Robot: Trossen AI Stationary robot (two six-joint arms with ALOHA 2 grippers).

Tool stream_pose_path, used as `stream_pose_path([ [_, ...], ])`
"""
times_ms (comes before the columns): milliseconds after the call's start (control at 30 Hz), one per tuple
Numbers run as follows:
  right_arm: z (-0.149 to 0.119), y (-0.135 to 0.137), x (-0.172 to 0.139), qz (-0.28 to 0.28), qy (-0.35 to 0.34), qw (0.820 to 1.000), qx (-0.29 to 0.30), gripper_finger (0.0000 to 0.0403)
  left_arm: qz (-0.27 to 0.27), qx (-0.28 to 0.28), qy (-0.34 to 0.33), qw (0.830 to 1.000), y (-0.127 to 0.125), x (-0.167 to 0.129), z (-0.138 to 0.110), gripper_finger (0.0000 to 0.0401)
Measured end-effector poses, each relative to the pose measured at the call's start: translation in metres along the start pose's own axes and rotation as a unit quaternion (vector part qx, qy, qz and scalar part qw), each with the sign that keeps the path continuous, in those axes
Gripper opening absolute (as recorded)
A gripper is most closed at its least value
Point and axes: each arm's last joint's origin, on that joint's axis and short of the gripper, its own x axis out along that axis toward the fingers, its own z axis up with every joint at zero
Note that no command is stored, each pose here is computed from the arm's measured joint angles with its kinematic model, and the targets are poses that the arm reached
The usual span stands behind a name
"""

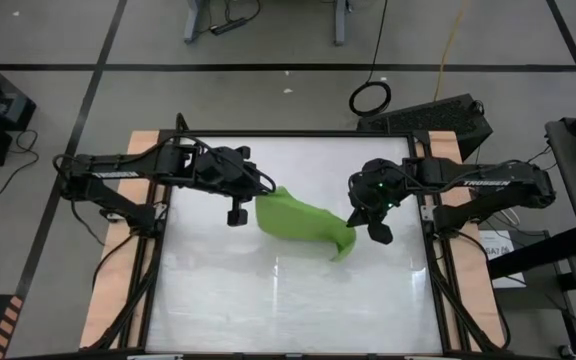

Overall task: Roll towel into tight, uniform cylinder
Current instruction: Roll the green towel

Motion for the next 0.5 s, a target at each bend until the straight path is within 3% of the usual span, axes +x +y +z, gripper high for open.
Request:
stream_pose_path([
  [233, -0.003, -0.001, 0.000, -0.024, 0.014, 0.999, 0.016, 0.0010, -0.001, -0.001, 0.004, 1.000, 0.000, 0.002, 0.000, 0.0004],
  [500, -0.006, 0.001, 0.001, -0.046, 0.026, 0.998, 0.027, 0.0085, -0.005, -0.006, 0.033, 0.999, -0.003, 0.015, -0.013, 0.0004],
])
